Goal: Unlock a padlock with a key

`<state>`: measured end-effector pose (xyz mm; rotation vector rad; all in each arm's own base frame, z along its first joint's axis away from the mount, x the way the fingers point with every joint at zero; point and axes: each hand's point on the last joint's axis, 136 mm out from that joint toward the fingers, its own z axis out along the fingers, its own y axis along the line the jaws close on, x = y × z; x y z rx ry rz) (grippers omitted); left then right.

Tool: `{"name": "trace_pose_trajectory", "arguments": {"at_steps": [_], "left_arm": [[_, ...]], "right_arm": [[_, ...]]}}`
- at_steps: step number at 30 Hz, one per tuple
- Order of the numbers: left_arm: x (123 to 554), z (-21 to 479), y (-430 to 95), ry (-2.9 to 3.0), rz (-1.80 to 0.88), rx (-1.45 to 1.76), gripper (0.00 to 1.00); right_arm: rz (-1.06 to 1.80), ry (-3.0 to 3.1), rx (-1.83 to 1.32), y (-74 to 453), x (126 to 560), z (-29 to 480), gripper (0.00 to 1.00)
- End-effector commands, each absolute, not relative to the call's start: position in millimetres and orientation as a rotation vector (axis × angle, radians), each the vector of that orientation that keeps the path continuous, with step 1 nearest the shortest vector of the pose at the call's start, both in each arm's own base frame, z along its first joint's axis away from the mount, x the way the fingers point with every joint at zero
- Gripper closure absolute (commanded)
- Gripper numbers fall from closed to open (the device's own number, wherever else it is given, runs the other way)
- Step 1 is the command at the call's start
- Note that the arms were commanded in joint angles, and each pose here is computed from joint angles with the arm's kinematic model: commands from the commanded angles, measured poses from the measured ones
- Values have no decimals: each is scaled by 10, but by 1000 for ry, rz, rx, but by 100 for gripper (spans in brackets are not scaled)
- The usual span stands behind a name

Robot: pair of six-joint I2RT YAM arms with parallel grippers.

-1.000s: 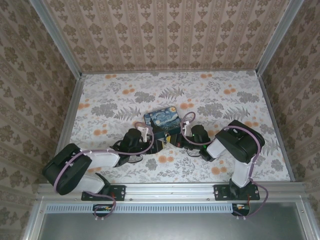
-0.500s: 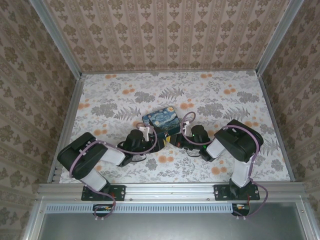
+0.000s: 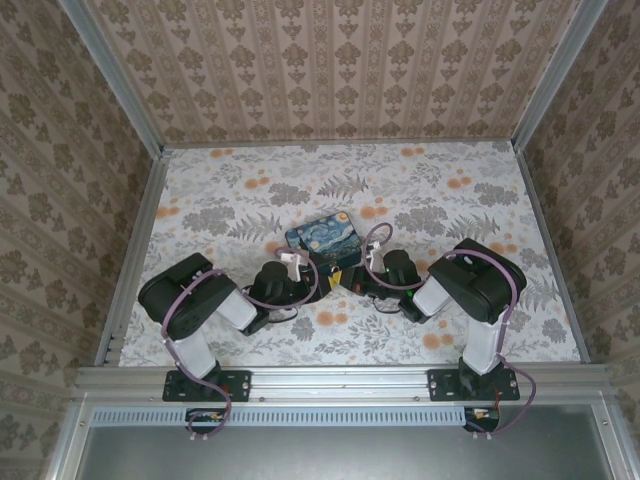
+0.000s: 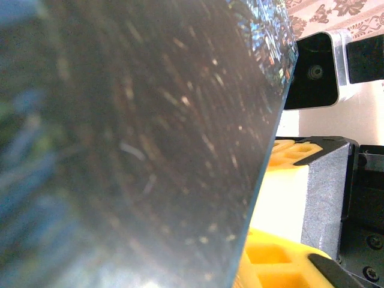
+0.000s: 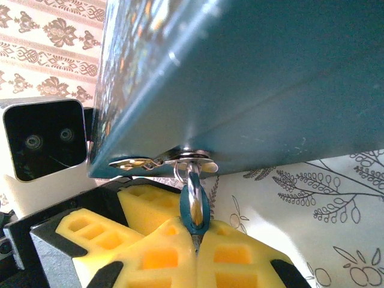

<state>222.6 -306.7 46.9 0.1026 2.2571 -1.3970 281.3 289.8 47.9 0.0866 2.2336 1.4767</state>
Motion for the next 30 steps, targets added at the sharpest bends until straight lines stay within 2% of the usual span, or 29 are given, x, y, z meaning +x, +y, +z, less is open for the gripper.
{"name": "trace_pose_trajectory", "arguments": {"at_steps": [1, 17, 22, 27, 29, 30], "left_arm": [[2169, 371, -3048, 2303, -1411, 61, 78], [2150, 388, -3134, 2312, -1408, 113, 99], [2134, 395, -3136, 2330, -1372, 137, 100], [2104, 376, -3064, 2419, -1167, 227, 100], [2108, 450, -3024, 2420, -1106, 260, 82], [2111, 466, -2992, 2423, -1084, 261, 78]], "right_arm": [[1509, 2239, 56, 2954, 2761, 471, 100], [1520, 2242, 65, 2963, 2759, 467, 100], [1514, 2244, 75, 2954, 2756, 452, 100], [1499, 2251, 98, 2929, 2759, 419, 100], [1489, 2258, 107, 2913, 2762, 393, 100], [1484, 2259, 108, 2906, 2762, 383, 100]]}}
